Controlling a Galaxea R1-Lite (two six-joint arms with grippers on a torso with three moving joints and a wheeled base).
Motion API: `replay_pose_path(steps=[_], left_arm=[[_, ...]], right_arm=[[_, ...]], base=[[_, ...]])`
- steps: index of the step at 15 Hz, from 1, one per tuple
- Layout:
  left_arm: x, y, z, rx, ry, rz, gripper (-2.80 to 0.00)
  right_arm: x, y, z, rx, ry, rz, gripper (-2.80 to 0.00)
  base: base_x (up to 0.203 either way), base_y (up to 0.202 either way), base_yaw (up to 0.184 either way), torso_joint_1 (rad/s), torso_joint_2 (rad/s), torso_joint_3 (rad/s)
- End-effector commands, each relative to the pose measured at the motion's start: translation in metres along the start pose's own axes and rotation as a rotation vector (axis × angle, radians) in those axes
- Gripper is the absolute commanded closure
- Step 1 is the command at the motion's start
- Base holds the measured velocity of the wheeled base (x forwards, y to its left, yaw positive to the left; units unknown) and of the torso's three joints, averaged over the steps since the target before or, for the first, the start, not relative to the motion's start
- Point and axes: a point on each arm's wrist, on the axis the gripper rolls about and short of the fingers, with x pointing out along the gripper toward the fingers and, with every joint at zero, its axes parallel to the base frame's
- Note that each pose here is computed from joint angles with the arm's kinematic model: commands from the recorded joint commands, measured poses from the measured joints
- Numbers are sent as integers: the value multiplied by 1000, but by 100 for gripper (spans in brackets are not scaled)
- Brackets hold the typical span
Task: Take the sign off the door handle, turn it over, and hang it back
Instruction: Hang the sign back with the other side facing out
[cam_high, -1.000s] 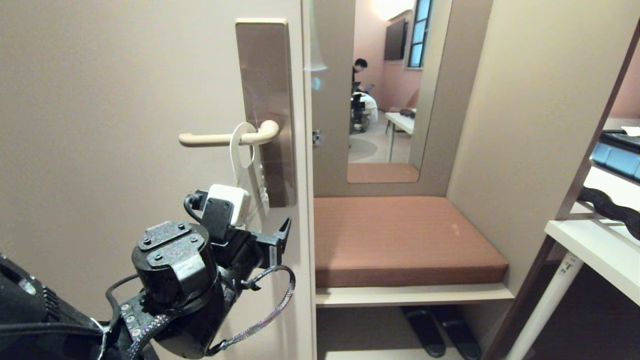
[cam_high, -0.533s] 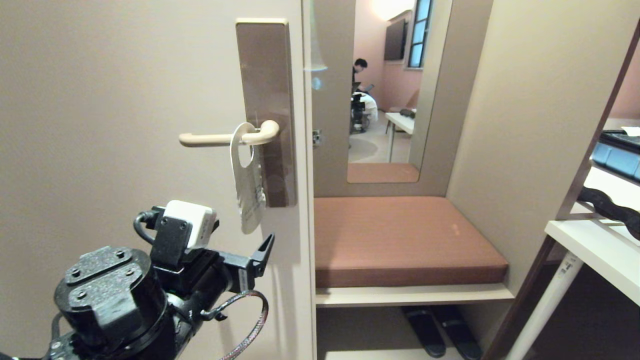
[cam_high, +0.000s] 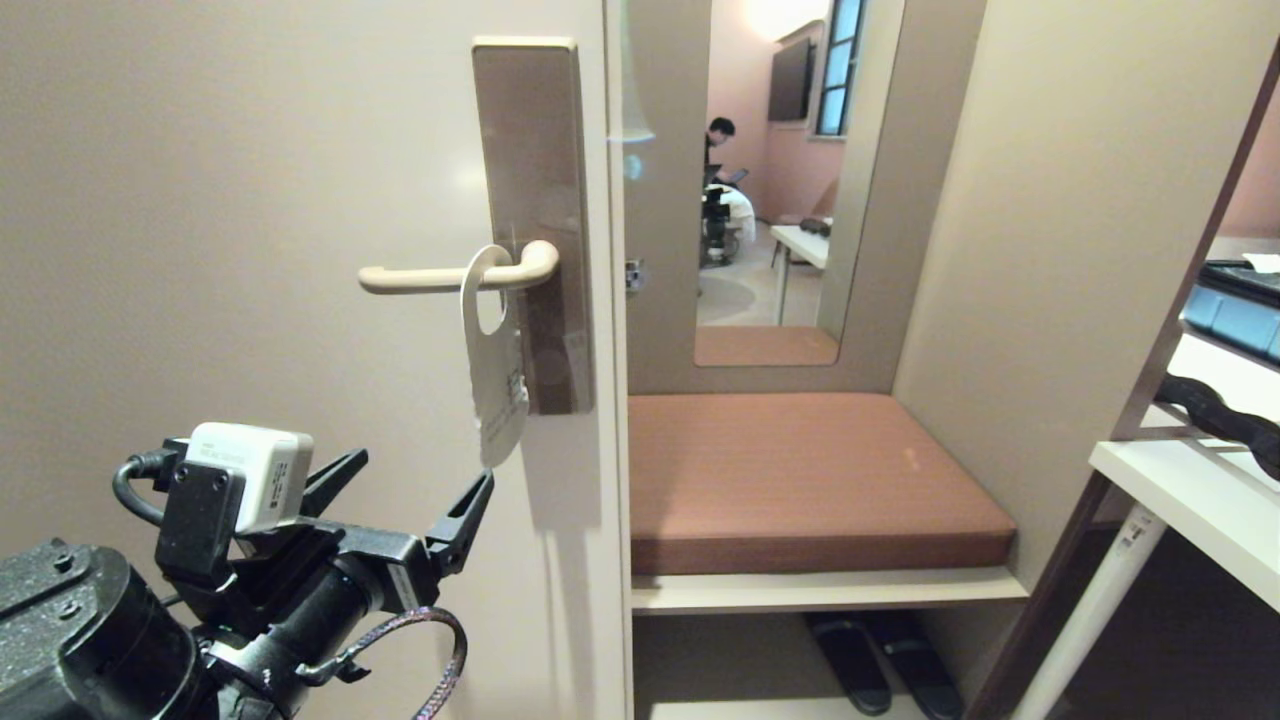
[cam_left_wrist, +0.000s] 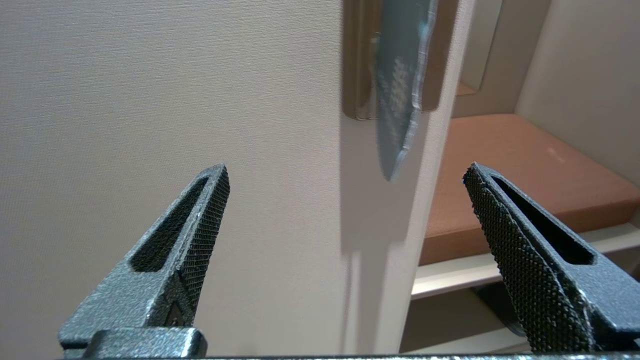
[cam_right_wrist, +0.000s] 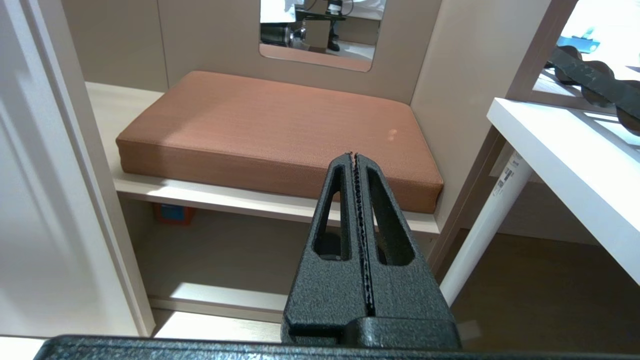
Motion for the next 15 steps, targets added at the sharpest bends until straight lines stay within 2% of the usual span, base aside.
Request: replay_pose_path(steps=[1,7,9,10,15], left_arm=[[0,2,2,-8,-11,11,-280],[-7,6,-5,-21,13,7,-280],[-8,6,-4,-30,-8,7,-280],[-11,8,-6,-29,-2,6,0],[-13,11,-5,-27,-8,15,0]], right_arm=[[0,0,0,-1,-1,1,0],[0,0,0,-1,-1,1,0],[0,0,0,-1,0,0,0],[0,0,0,-1,-1,1,0],[0,0,0,-1,0,-1,0]], base=[[0,0,0,0,0,0],[0,0,0,0,0,0],[0,0,0,0,0,0],[0,0,0,0,0,0],[0,0,0,0,0,0]])
